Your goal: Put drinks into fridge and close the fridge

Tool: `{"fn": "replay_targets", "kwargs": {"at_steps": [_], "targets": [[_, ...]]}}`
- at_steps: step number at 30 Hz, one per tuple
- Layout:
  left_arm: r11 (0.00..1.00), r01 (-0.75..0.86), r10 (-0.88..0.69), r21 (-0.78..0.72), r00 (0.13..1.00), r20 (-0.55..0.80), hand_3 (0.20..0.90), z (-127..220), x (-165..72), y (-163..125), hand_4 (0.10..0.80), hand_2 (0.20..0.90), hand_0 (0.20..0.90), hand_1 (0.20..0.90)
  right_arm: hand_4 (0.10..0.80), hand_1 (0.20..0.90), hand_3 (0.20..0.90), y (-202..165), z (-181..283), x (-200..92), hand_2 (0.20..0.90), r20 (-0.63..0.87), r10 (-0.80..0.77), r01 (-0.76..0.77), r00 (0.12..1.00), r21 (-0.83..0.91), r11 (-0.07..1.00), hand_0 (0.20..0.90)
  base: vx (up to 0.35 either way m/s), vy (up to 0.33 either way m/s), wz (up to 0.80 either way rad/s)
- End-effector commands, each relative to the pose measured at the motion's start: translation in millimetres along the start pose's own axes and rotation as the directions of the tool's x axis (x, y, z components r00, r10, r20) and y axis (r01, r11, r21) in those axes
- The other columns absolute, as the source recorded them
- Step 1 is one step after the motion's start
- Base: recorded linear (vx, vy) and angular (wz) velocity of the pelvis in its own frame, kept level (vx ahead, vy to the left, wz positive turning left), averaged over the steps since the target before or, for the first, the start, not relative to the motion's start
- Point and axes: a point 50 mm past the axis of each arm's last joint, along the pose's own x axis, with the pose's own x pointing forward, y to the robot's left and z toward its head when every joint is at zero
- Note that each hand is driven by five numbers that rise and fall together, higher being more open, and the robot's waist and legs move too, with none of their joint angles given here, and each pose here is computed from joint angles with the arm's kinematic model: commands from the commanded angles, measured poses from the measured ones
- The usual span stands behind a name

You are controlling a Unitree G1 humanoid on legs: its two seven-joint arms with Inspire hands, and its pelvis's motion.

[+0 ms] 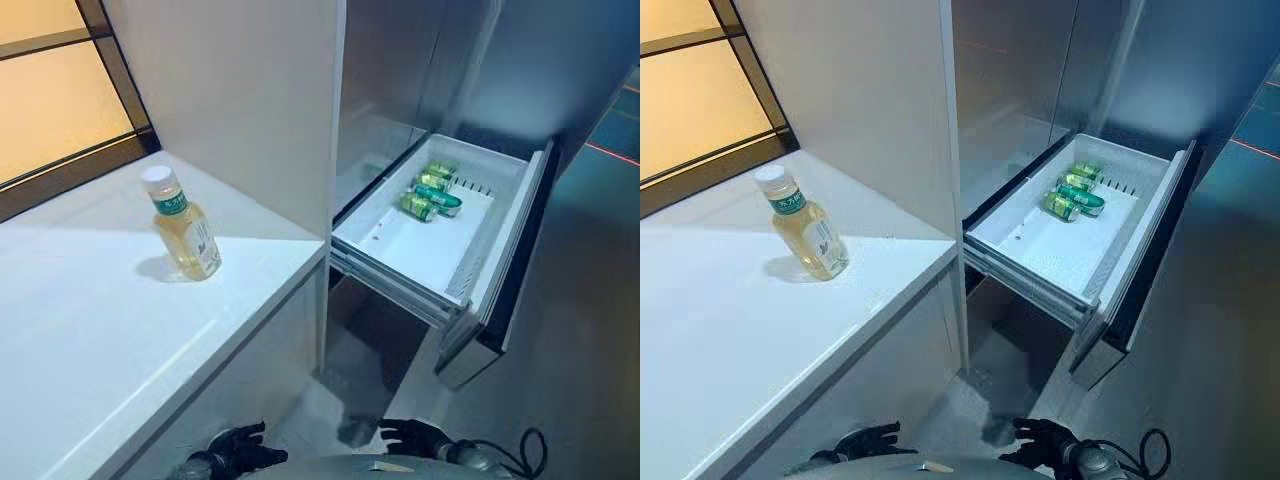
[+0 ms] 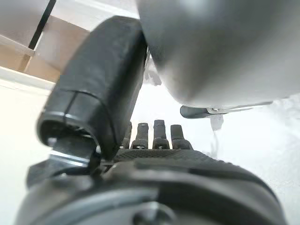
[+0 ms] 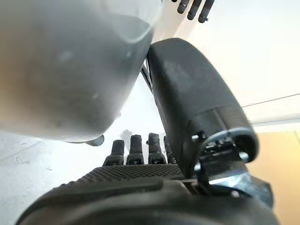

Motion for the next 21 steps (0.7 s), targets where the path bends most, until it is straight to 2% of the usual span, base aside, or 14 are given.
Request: {"fn": "replay_targets", "kwargs": {"at_steps": [1, 7, 10, 13, 16, 17, 21], "targets": [[1.000, 0.030, -0.030, 0.007, 0.999, 0.043, 0.900, 9, 3, -6, 0.800, 0.900, 0.900, 0.900, 0.800, 0.900, 0.900, -8, 4, -1, 0.900, -0.003, -0.004, 0.004, 1.000, -0.041, 0.999, 0.900, 0.000, 0.000, 0.00], [0.999, 0.023, -0.021, -0.022, 0.997, 0.071, 0.900, 12, 3, -5, 0.800, 0.900, 0.900, 0.900, 0.800, 0.900, 0.900, -9, 4, -2, 0.900, -0.002, -0.004, 0.004, 1.000, -0.044, 0.999, 0.900, 0.000, 0.000, 0.00], [0.997, 0.058, -0.049, -0.060, 0.989, 0.141, 0.900, 22, 2, -4, 0.800, 0.900, 0.900, 0.900, 0.800, 0.900, 0.900, -13, 6, -2, 0.900, -0.002, -0.004, 0.004, 1.000, -0.050, 0.999, 0.900, 0.000, 0.000, 0.00], [0.977, 0.176, -0.141, -0.119, 0.957, 0.254, 0.900, 42, 0, -7, 0.800, 0.900, 0.900, 0.900, 0.800, 0.900, 0.900, -19, 9, -4, 0.900, -0.001, -0.008, 0.008, 1.000, -0.053, 0.999, 0.900, 0.000, 0.000, 0.00], [0.936, 0.326, -0.267, -0.131, 0.902, 0.339, 0.900, 62, -3, -11, 0.800, 0.900, 0.900, 0.900, 0.800, 0.900, 0.900, -27, 11, -7, 0.900, 0.000, -0.011, 0.011, 1.000, -0.055, 0.998, 0.900, 0.000, 0.000, 0.00], [0.885, 0.452, -0.381, -0.115, 0.842, 0.381, 0.900, 74, -7, -17, 0.800, 0.900, 0.900, 0.900, 0.800, 0.900, 0.900, -32, 13, -9, 0.900, 0.002, -0.012, 0.012, 1.000, -0.056, 0.998, 0.900, 0.000, 0.000, 0.00], [0.734, 0.678, -0.622, 0.038, 0.649, 0.437, 0.900, 107, -24, -31, 0.800, 0.900, 0.900, 0.900, 0.800, 0.900, 0.900, -45, 18, -15, 0.900, 0.004, -0.013, 0.014, 1.000, -0.073, 0.997, 0.900, -0.008, 0.002, 0.00]]}}
